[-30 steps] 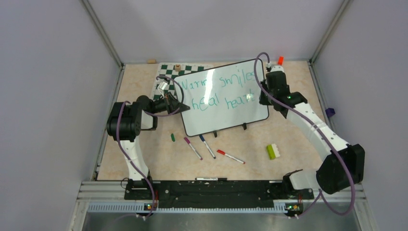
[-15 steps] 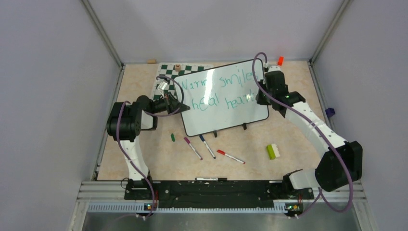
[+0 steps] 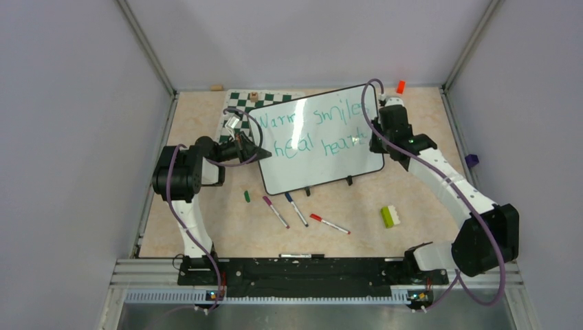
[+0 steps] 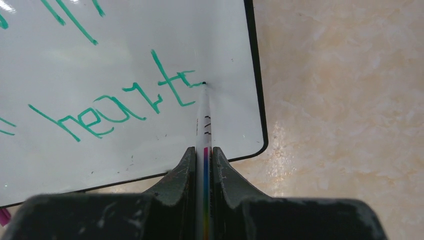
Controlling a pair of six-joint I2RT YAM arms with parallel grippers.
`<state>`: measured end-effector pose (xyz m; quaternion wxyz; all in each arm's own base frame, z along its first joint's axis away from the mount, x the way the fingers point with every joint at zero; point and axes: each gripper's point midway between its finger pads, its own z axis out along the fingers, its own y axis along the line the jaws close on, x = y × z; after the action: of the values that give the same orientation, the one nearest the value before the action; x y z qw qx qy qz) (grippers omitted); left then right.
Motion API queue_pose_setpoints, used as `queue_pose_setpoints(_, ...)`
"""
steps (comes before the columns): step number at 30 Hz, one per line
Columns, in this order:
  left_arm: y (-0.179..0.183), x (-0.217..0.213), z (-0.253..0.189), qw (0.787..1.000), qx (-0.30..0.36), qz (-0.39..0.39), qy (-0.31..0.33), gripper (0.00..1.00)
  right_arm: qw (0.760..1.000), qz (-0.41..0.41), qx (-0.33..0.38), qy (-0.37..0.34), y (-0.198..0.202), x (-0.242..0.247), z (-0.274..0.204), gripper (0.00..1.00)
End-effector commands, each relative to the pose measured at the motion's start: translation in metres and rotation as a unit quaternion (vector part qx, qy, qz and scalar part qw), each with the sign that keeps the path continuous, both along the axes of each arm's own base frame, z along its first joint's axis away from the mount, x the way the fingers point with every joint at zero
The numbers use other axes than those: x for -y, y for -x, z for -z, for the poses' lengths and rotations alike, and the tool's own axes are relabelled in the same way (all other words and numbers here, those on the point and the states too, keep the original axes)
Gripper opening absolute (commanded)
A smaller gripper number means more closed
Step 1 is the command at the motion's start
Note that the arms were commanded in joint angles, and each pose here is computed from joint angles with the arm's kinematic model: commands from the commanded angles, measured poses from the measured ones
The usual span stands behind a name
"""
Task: Write a sentence on the whiteboard
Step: Write a sentence on the whiteboard, then put down the whiteboard on the whiteboard stand.
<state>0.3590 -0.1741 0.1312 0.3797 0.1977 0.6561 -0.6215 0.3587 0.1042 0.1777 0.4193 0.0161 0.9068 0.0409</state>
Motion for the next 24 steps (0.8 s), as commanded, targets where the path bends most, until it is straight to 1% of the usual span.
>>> queue_pose_setpoints(1, -0.01, -0.004, -0.013, 0.996, 0.087, -0.017, -0.006, 0.0, 1.0, 0.027, 0.013, 0.008, -0.003, 0.014, -0.009, 0.0)
queue_pose_setpoints(6, -0.009, -0.004, -0.013, 0.996, 0.088, -0.017, -0.005, 0.0, 1.0, 0.021, -0.005, 0.015, 0.006, 0.016, 0.002, 0.0)
queue_pose_setpoints(10, -0.01, -0.004, -0.013, 0.996, 0.087, -0.016, -0.005, 0.0, 1.0, -0.009, -0.008, -0.003, 0.011, 0.006, 0.003, 0.0)
queue_pose_setpoints(13, -0.01, -0.004, -0.013, 0.996, 0.085, -0.016, -0.005, 0.0, 0.999, -0.035, 0.008, -0.029, 0.011, -0.006, -0.01, 0.0)
queue_pose_setpoints(17, -0.01, -0.005, -0.014, 0.996, 0.087, -0.016, -0.005, 0.0, 0.997, -0.04, 0.041, -0.045, 0.012, -0.009, -0.035, 0.0)
queue_pose_setpoints(18, -0.009, -0.005, -0.014, 0.996, 0.087, -0.017, -0.005, 0.04, 0.997, -0.039, 0.049, -0.048, 0.012, -0.008, -0.041, 0.0)
queue_pose_setpoints(19, -0.009, -0.005, -0.014, 0.996, 0.088, -0.018, -0.005, 0.12, 0.996, -0.039, 0.058, -0.049, 0.014, -0.007, -0.047, 0.0)
queue_pose_setpoints(21, -0.008, -0.005, -0.015, 0.996, 0.09, -0.02, -0.006, 0.3, 0.995, -0.037, 0.072, -0.053, 0.017, -0.006, -0.056, 0.0)
queue_pose_setpoints(23, -0.007, -0.006, -0.016, 0.995, 0.092, -0.023, -0.006, 0.53, 0.995, -0.036, 0.077, -0.053, 0.02, -0.004, -0.058, 0.0)
queue_pose_setpoints(24, -0.007, -0.007, -0.017, 0.995, 0.093, -0.025, -0.005, 0.62, 0.995, -0.035, 0.08, -0.054, 0.023, -0.003, -0.06, 0.0)
